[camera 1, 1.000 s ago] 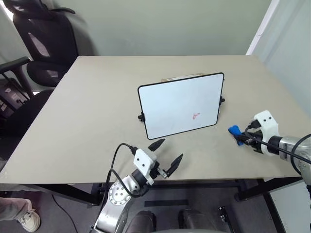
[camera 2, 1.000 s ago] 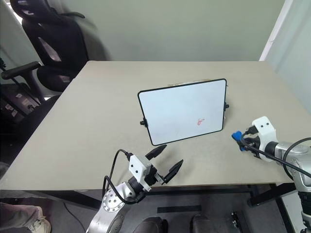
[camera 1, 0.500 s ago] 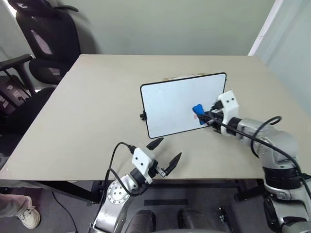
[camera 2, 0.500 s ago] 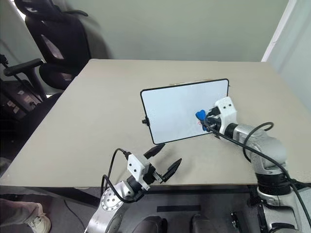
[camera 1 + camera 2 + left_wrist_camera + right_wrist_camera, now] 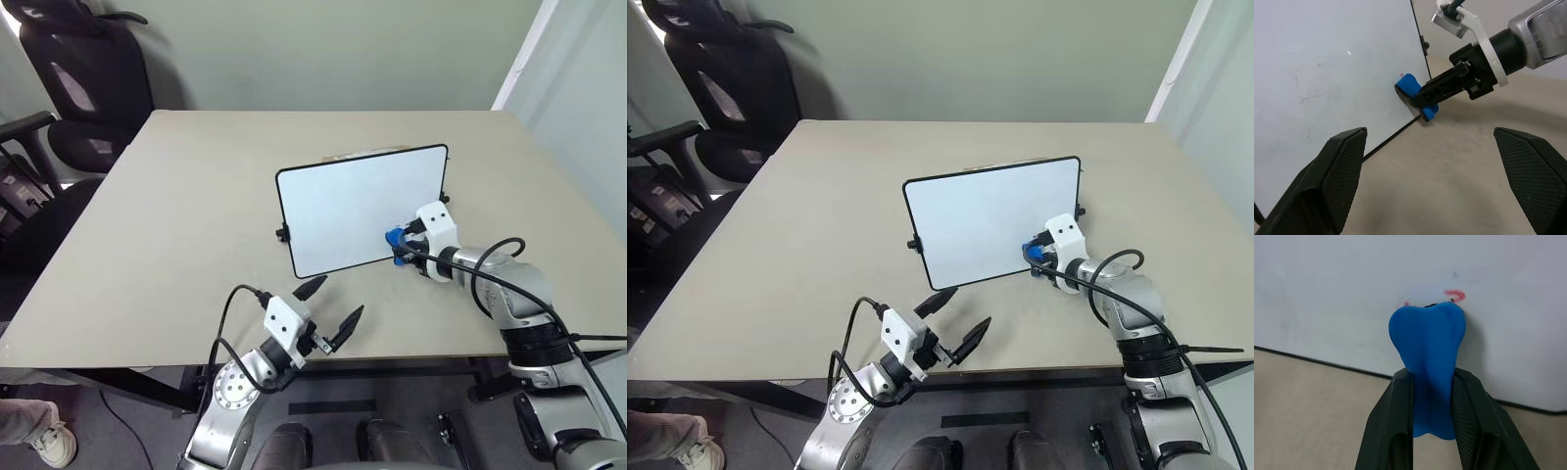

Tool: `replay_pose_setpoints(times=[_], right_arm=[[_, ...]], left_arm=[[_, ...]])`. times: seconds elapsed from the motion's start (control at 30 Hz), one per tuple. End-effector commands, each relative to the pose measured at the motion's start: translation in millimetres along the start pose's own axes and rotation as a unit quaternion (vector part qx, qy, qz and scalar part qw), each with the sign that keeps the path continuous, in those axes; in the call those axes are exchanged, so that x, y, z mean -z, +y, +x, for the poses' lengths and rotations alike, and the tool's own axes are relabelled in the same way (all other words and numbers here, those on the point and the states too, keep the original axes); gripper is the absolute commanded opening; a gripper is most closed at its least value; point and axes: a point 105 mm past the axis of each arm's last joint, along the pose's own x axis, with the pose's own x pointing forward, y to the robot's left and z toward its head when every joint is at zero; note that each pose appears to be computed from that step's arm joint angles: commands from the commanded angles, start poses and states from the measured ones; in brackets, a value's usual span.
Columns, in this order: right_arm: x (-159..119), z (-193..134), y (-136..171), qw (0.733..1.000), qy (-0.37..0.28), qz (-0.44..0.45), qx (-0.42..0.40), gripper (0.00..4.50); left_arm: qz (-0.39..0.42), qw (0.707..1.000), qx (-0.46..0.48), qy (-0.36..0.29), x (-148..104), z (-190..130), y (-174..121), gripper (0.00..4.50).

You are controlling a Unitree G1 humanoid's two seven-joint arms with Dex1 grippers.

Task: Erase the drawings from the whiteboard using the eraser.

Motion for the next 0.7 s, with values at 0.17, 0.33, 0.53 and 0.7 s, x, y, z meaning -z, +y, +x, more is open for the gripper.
replay_pose_setpoints(times=[0.17, 0.33, 0.53, 0.7], right_arm=[[-22.5, 0.8, -3.8, 0.999, -0.022, -0.032, 0.010, 1.03], [-54.7, -5.2, -10.0, 0.997, -0.068, -0.038, 0.025, 1.03], [-72.5, -12.8, -5.7, 0.994, -0.096, -0.046, 0.021, 1.03], [-48.7, -1.5, 3.6, 0.998, -0.049, -0.047, 0.007, 1.03]], left_arm=[[0.007, 1.000, 0.001, -0.027, -15.8, 0.0, -1.5, 4.50], [0.007, 1.000, 0.000, -0.028, -15.9, -0.2, -0.5, 4.50], [0.008, 1.000, -0.002, -0.029, -16.0, -0.1, 0.9, 4.50], [0.007, 1.000, -0.002, -0.029, -15.8, -0.2, 0.9, 4.50]])
